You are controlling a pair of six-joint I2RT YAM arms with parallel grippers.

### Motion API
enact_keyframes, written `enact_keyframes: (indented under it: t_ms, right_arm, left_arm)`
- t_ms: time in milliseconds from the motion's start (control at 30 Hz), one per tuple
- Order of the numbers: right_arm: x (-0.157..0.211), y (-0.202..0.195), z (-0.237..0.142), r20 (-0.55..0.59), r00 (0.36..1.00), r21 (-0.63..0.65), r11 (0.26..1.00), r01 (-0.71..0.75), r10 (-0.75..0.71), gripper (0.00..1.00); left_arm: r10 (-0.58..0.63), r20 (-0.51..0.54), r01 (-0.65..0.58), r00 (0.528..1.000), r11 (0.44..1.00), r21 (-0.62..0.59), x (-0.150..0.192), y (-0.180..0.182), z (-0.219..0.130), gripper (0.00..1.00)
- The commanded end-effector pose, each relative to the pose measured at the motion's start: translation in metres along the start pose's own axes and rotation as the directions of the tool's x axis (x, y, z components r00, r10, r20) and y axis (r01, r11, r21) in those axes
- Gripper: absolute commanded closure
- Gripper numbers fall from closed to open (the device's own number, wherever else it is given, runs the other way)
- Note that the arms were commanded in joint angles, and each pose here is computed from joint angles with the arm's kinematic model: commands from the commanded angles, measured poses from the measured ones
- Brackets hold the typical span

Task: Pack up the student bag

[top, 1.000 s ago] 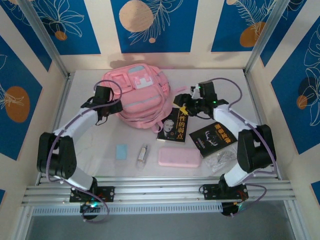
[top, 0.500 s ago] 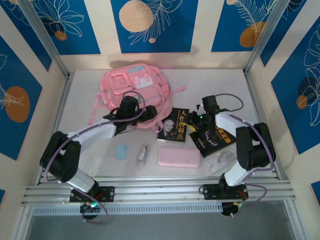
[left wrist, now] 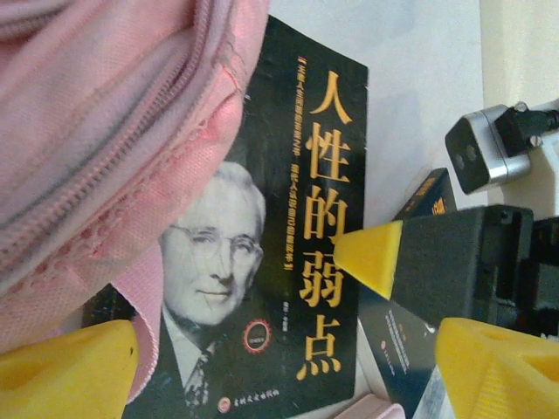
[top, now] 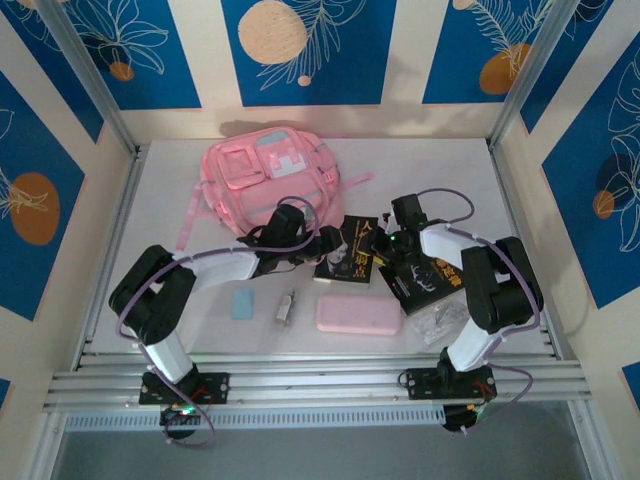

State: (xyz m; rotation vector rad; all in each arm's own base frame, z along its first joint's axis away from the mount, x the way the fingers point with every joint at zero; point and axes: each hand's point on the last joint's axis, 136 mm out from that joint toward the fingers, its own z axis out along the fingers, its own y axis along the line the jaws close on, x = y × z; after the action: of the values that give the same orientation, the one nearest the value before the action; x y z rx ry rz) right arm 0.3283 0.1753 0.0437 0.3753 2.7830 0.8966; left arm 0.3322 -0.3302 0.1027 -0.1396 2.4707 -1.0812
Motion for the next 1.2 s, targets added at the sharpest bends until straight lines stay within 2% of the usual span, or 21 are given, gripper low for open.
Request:
enact_keyframes:
  t_ms: [0, 133, 333, 433, 667, 800, 1000, 1167]
  right_arm:
    - [0.001, 0.025, -0.011, 0.013, 0.998, -0.06, 0.997, 0.056, -0.055, 0.61]
    - [-0.002, 0.032, -0.015, 0.021, 0.998, -0.079, 0.995, 0.061, -0.06, 0.68]
    - [-0.004, 0.031, -0.01, -0.006, 1.0, -0.065, 0.998, 0.018, -0.019, 0.73]
    - [-0.006, 0.04, -0.015, 0.007, 1.0, -0.097, 0.995, 0.03, -0.03, 0.67]
    - [-0.003, 0.082, -0.013, -0.038, 0.996, -0.3, 0.952, 0.067, -0.081, 0.57]
    - [-0.002, 0.09, -0.014, -0.037, 0.995, -0.326, 0.942, 0.073, -0.09, 0.55]
    - [-0.001, 0.1, -0.022, 0.002, 0.989, -0.364, 0.921, 0.137, -0.146, 0.39]
    - [-0.001, 0.093, -0.003, 0.011, 0.984, -0.349, 0.921, 0.173, -0.18, 0.34]
  left_arm:
    - [0.04, 0.061, -0.032, 0.997, 0.993, -0.115, -0.023, 0.033, 0.0, 0.11]
    - [0.062, 0.078, -0.044, 0.995, 0.977, -0.209, -0.036, 0.063, -0.008, 0.11]
    - [0.11, 0.111, -0.074, 0.988, 0.954, -0.291, -0.057, 0.087, -0.022, 0.11]
    - [0.125, 0.129, -0.078, 0.984, 0.945, -0.317, -0.071, 0.097, -0.027, 0.1]
    - [0.119, 0.124, -0.075, 0.985, 0.946, -0.315, -0.08, 0.1, -0.028, 0.1]
    - [0.107, 0.134, -0.062, 0.985, 0.95, -0.305, -0.077, 0.1, -0.031, 0.1]
    - [0.094, 0.133, -0.051, 0.987, 0.953, -0.297, -0.073, 0.101, -0.032, 0.1]
    - [0.081, 0.14, -0.04, 0.987, 0.962, -0.271, -0.074, 0.095, -0.033, 0.1]
